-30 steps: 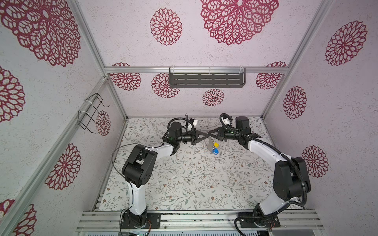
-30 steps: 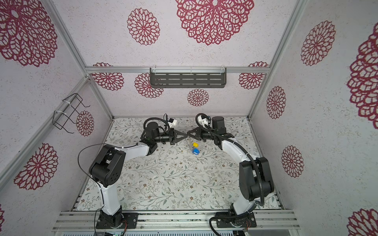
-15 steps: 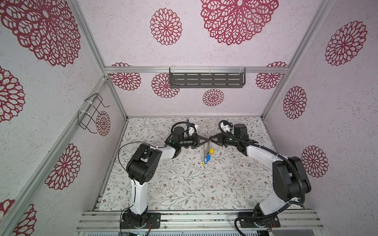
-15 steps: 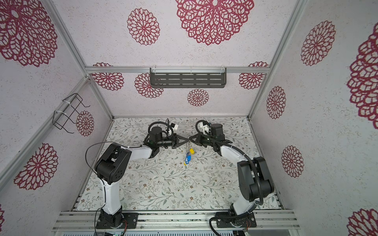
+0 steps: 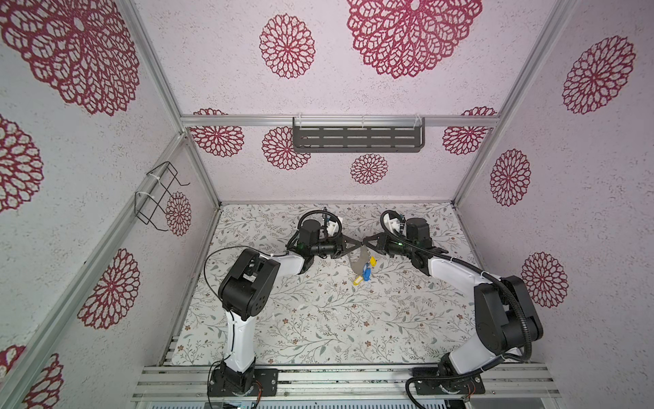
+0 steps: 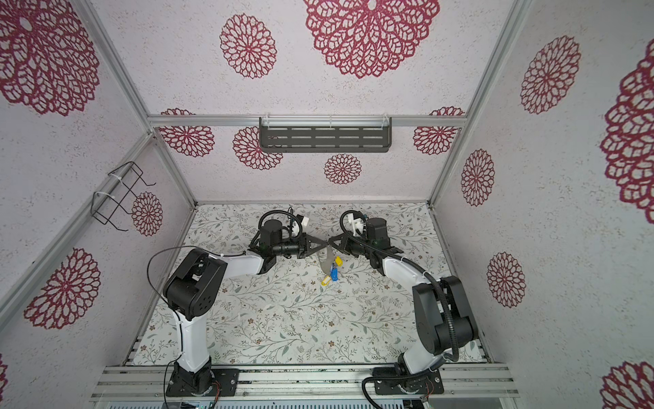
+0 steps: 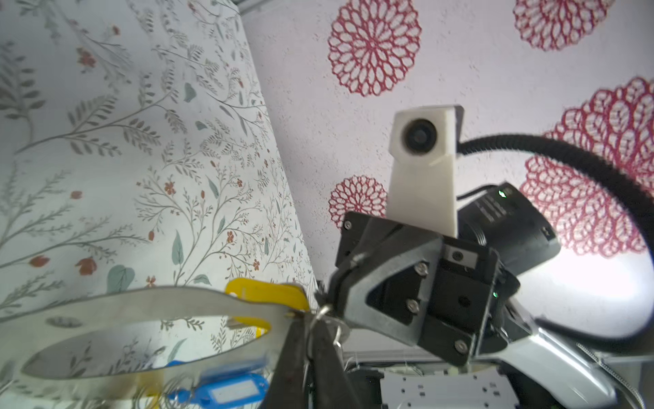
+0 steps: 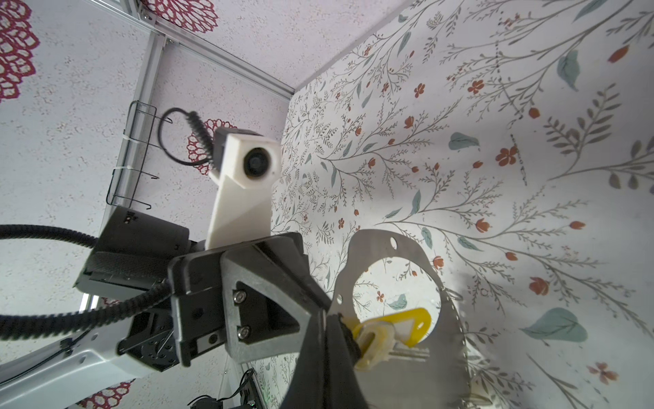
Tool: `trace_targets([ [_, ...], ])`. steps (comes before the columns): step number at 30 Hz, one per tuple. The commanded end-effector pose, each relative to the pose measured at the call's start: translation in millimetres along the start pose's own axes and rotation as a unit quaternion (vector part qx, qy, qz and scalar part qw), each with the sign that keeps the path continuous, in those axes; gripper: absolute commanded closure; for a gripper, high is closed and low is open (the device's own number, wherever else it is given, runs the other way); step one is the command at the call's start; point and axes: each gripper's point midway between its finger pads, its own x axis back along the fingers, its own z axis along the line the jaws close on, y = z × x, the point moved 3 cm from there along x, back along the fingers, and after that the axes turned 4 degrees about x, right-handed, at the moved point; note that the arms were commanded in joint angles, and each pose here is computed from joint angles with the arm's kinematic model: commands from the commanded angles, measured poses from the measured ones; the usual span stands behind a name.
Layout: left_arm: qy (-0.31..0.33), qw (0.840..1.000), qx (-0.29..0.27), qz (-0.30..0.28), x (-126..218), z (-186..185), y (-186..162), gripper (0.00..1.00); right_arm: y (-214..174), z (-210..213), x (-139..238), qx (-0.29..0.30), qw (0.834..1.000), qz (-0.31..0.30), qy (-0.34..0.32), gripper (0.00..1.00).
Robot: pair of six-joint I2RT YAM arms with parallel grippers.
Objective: Remove the keys from the keyring
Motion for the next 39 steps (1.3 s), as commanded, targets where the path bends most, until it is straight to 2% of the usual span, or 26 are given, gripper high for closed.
trace_targets([
  [1, 0.014, 1.0, 0.006, -0.002, -1.0, 2.2, -0.2, 1.0, -23.0, 0.4, 0.2, -0.014, 0.999, 0.035, -0.001, 1.0],
  [9, 0.018, 1.0, -0.009, 0.004, 0.8, -7.2, 0.7, 1.0, -25.4, 4.7, 4.4, -0.009, 0.999, 0.042, 0.0, 1.0],
  [12, 0.048, 0.998, -0.036, 0.022, 1.8, -7.3, 0.1, 1.0, -23.0, 9.7, 9.2, 0.006, 0.998, 0.054, -0.011, 1.0],
  [13, 0.057, 0.996, -0.059, 0.027, 6.8, -22.2, 1.0, 1.0, -21.2, 9.6, 12.3, 0.015, 0.998, 0.059, -0.021, 1.0],
  [14, 0.072, 0.994, -0.078, 0.035, 8.7, -24.7, 0.4, 1.0, -18.6, 9.4, 15.9, 0.022, 0.997, 0.061, -0.03, 0.95],
  [17, 0.111, 0.983, -0.134, 0.058, 16.9, -31.1, -2.5, 1.0, -9.6, 9.9, 27.1, 0.034, 0.997, 0.062, -0.041, 0.81],
  [21, 0.141, 0.966, -0.201, 0.076, 28.5, -40.8, -4.8, 1.0, -0.3, 18.1, 36.4, 0.046, 0.997, 0.052, -0.034, 0.78],
  [26, 0.137, 0.936, -0.311, 0.093, 40.3, -66.1, -3.8, 1.0, 4.5, 36.7, 38.3, 0.067, 0.997, 0.049, 0.006, 0.78],
  [28, 0.133, 0.926, -0.338, 0.103, 43.9, -75.5, -0.6, 1.0, 7.1, 44.5, 40.7, 0.082, 0.996, 0.04, 0.018, 0.77],
  [34, 0.113, 0.925, -0.331, 0.146, 45.6, -90.8, 6.7, 1.0, 12.8, 67.8, 39.7, 0.133, 0.988, 0.021, 0.077, 0.76],
  [39, 0.087, 0.926, -0.331, 0.158, 41.6, -99.6, 7.3, 1.0, 17.1, 82.2, 44.8, 0.172, 0.977, -0.021, 0.124, 0.75],
])
